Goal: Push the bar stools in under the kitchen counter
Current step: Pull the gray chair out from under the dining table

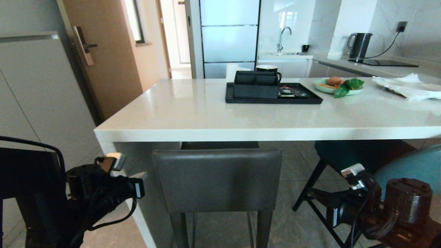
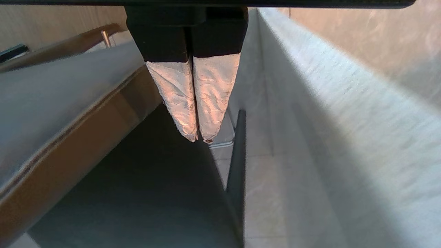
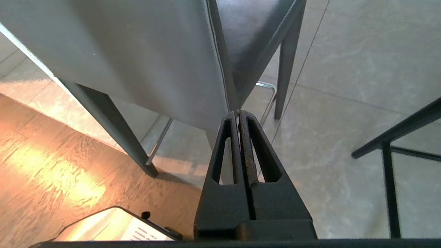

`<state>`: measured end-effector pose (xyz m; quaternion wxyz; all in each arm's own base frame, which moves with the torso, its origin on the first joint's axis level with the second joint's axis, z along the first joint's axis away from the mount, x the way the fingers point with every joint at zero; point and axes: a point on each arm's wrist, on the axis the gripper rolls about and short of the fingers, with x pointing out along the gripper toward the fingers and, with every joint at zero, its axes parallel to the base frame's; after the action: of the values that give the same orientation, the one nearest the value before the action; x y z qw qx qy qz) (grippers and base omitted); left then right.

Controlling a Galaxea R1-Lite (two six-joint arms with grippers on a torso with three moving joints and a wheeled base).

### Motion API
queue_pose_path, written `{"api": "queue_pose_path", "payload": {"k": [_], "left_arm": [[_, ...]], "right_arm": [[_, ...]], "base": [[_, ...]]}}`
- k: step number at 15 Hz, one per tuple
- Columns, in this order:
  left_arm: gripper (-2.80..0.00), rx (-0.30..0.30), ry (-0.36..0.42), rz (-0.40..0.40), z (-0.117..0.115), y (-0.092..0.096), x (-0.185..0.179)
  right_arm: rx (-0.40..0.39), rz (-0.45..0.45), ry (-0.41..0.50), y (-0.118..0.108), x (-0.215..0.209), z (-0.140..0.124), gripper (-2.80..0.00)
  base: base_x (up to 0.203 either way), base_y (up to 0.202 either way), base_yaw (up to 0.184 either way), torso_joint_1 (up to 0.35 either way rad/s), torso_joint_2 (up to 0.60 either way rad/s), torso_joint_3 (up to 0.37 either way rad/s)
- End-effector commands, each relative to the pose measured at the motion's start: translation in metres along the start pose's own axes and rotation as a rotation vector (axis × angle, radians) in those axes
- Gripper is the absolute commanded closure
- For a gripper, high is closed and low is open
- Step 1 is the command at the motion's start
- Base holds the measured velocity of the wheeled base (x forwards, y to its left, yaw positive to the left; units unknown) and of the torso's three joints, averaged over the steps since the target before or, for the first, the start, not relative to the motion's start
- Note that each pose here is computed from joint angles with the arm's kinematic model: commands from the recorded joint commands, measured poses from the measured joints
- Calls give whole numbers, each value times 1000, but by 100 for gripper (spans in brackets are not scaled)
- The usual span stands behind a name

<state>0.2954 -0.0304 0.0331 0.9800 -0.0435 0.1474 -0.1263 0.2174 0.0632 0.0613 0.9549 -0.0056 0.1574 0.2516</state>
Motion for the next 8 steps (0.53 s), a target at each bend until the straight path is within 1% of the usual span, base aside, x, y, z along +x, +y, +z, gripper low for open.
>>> {"api": "queue_pose_path", "payload": {"k": [1, 3, 4, 6, 8], "left_arm": [[0, 11, -23, -36, 3, -10, 8], [0, 24, -38, -60, 5, -19, 13], [0, 28, -45, -63, 6, -20, 15], [0, 30, -74, -43, 11, -18, 21], [0, 29, -88, -27, 13, -14, 27]], "right_arm": [[-4, 10, -5, 0, 12, 0, 0], [-7, 17, -5, 1, 17, -1, 0], [-9, 19, -9, 0, 21, 0, 0], [-17, 20, -38, -1, 29, 5, 0], [-18, 19, -41, -3, 36, 5, 0]], "base": [[0, 0, 0, 0, 0, 0], [0, 0, 0, 0, 0, 0], [0, 0, 0, 0, 0, 0], [0, 0, 0, 0, 0, 0], [0, 0, 0, 0, 0, 0]]}}
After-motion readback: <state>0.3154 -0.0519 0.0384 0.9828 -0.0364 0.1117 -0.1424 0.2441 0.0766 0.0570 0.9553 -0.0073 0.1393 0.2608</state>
